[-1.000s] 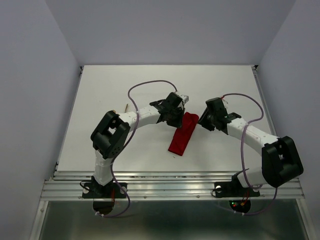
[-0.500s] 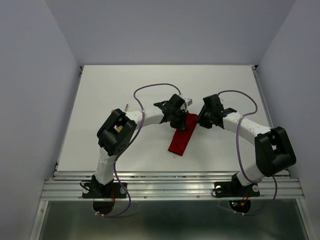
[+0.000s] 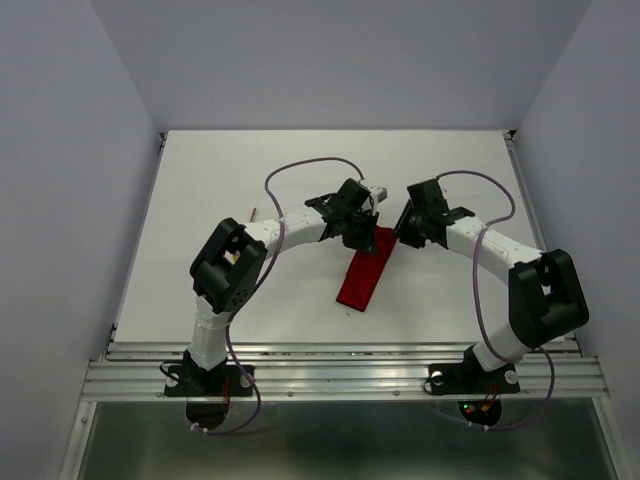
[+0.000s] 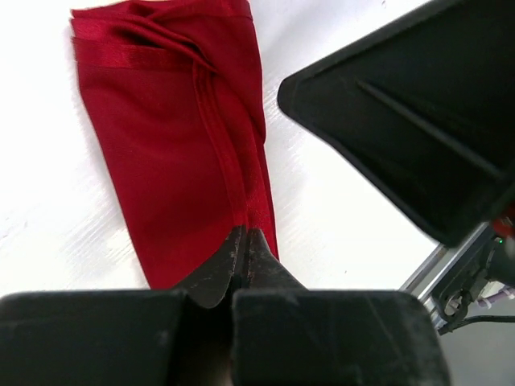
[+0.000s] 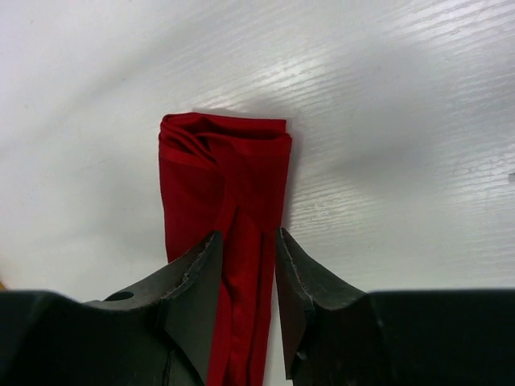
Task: Fold the napkin into a case and place the utensils inside
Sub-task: Smooth out the smaller rectangle-folded napkin at the center of the board.
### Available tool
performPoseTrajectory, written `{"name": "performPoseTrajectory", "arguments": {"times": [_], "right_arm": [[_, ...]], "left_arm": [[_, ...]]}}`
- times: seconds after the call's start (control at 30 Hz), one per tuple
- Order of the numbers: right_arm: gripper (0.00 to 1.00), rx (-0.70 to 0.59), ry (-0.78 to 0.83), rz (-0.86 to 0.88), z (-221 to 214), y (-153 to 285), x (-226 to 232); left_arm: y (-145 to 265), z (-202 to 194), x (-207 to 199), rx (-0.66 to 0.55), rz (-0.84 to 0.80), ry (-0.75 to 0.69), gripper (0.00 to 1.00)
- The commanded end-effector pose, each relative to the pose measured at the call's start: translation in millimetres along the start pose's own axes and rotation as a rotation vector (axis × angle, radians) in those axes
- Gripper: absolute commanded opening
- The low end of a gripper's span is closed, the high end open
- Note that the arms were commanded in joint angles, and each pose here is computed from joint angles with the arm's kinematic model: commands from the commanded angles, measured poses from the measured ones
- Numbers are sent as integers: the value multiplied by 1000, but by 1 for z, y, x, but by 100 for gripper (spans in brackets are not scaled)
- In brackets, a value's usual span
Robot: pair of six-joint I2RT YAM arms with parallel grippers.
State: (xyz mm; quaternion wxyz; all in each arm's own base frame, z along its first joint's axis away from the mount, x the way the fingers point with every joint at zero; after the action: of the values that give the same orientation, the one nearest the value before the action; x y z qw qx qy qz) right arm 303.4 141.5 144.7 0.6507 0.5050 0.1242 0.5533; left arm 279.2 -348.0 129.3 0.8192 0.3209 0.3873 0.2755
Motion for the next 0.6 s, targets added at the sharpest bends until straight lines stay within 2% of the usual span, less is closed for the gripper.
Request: {"name": "performPoseTrajectory", "arguments": {"times": [0.0,0.23,0.57], "right_arm": [[38,-36,-5,-6,16,3,0],[38,0,6,-9,14,-5,-1],[36,43,13,-55,6,-23,-8]], "left_arm": [[38,34,-15,-107,-17,-38,0],[7,23,9,-38,76,27,0],[-23,15,8,5,38,50,0]]}}
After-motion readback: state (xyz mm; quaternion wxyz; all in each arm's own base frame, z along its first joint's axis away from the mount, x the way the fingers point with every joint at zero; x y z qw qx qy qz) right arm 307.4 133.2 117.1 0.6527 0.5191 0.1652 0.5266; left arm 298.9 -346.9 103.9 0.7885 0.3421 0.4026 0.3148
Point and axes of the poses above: each gripper's point midway between its finger pads, its own y axis back along the fingers, its own x axis along the line the jaws close on, z = x × y, the point moved 8 cm from there along y, back along the fingers, and after that the axes turned 2 degrees about -y, right-handed, at the moved point
